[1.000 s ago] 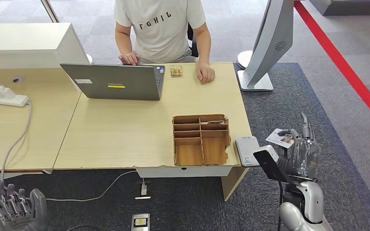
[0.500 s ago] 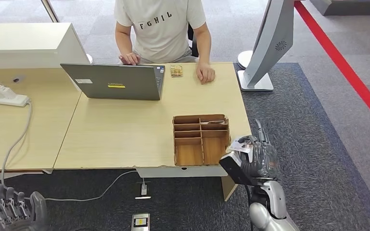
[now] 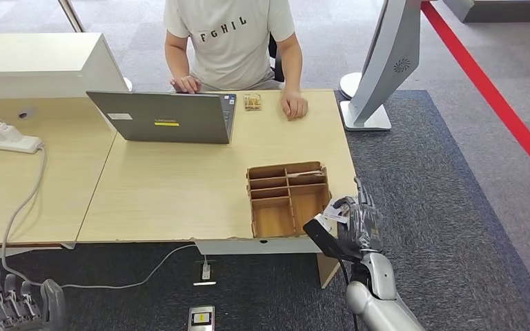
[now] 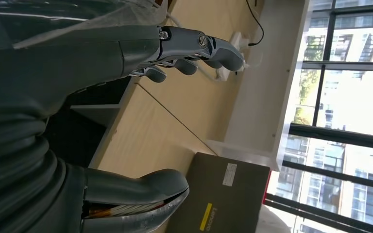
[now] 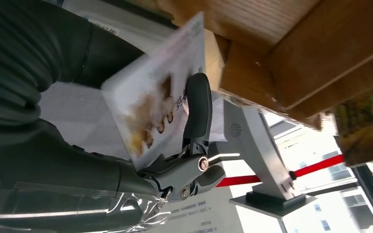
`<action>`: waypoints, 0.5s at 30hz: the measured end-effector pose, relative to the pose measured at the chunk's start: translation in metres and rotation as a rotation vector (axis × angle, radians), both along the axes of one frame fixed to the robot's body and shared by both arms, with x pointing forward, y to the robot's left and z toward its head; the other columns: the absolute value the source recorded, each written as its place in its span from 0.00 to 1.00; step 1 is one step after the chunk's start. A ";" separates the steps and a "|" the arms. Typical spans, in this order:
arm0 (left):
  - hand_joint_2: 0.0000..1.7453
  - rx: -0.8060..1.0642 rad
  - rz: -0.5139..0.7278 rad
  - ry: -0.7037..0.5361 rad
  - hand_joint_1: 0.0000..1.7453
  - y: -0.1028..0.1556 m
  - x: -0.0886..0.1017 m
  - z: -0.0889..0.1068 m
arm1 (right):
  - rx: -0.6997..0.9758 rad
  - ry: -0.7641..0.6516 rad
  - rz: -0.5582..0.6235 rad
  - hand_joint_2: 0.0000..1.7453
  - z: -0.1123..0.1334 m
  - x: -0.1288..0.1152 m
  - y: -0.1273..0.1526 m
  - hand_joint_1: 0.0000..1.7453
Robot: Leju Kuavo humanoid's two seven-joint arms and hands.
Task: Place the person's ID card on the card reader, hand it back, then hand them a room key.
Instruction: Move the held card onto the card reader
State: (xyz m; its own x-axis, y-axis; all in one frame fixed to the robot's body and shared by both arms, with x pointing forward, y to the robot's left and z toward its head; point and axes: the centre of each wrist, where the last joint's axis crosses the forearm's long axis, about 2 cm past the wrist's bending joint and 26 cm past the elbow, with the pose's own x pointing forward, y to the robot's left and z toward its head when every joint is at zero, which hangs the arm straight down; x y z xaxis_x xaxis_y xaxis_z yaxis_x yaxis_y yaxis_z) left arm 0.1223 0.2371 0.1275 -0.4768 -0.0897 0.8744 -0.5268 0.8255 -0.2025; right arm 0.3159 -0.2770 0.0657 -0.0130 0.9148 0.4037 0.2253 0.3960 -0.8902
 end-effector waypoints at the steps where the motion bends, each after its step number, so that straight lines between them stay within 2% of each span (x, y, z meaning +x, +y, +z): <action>1: 1.00 -0.003 0.001 0.002 0.00 0.000 0.000 0.000 | -0.010 0.005 -0.016 1.00 -0.001 0.002 -0.005 1.00; 8: 1.00 -0.022 0.003 0.002 0.00 0.000 0.000 0.000 | 0.001 0.023 -0.153 1.00 -0.001 0.003 -0.049 1.00; 15: 1.00 -0.034 0.003 -0.007 0.00 0.000 0.004 0.001 | 0.014 0.012 -0.204 1.00 0.002 -0.005 -0.067 1.00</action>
State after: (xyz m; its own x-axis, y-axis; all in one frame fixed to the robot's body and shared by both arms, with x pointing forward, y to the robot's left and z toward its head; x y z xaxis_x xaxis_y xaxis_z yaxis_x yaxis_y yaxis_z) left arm 0.1260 0.2369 0.1288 -0.4824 -0.0610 0.8738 -0.5276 0.8165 -0.2343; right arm 0.3109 -0.3437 0.0674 0.1766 0.8923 0.4154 0.2918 0.3556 -0.8879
